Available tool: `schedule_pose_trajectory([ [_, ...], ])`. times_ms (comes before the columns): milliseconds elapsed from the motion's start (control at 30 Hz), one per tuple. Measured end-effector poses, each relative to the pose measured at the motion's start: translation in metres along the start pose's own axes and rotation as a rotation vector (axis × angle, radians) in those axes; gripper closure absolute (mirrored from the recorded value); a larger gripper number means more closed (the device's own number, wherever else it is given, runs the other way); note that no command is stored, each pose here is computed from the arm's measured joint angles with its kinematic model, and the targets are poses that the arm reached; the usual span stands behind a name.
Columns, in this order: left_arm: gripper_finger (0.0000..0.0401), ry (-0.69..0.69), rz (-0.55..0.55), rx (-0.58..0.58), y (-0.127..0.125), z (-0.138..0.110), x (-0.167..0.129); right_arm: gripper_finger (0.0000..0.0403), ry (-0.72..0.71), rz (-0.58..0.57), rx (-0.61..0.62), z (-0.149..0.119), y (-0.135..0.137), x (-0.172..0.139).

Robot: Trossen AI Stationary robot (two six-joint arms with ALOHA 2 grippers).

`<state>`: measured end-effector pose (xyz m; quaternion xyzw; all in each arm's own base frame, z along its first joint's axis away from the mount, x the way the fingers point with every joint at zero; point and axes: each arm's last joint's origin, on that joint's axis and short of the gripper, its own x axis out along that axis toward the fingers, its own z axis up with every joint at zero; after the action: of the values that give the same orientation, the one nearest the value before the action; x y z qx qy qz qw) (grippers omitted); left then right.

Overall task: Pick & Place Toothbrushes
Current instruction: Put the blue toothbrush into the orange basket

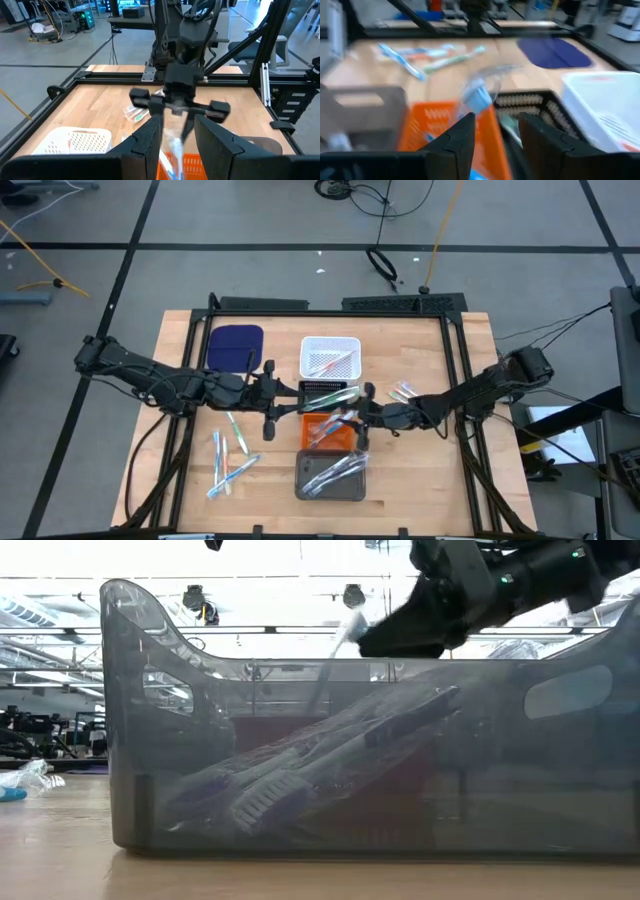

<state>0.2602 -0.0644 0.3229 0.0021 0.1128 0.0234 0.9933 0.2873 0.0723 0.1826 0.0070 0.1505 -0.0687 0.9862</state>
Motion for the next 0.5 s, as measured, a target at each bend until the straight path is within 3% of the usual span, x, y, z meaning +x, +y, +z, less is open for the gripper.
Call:
schedule_pose_trajectory([
  [167,0.0281,0.008,0.001,0.003,0.0,-0.001,0.0,0.0267,0.055,-0.047,-0.038,-0.002,-0.007,-0.015],
  [500,0.0281,0.021,0.002,0.007,0.0,-0.002,0.0,0.0269,0.008,-0.067,-0.044,0.01,-0.022,-0.051],
])
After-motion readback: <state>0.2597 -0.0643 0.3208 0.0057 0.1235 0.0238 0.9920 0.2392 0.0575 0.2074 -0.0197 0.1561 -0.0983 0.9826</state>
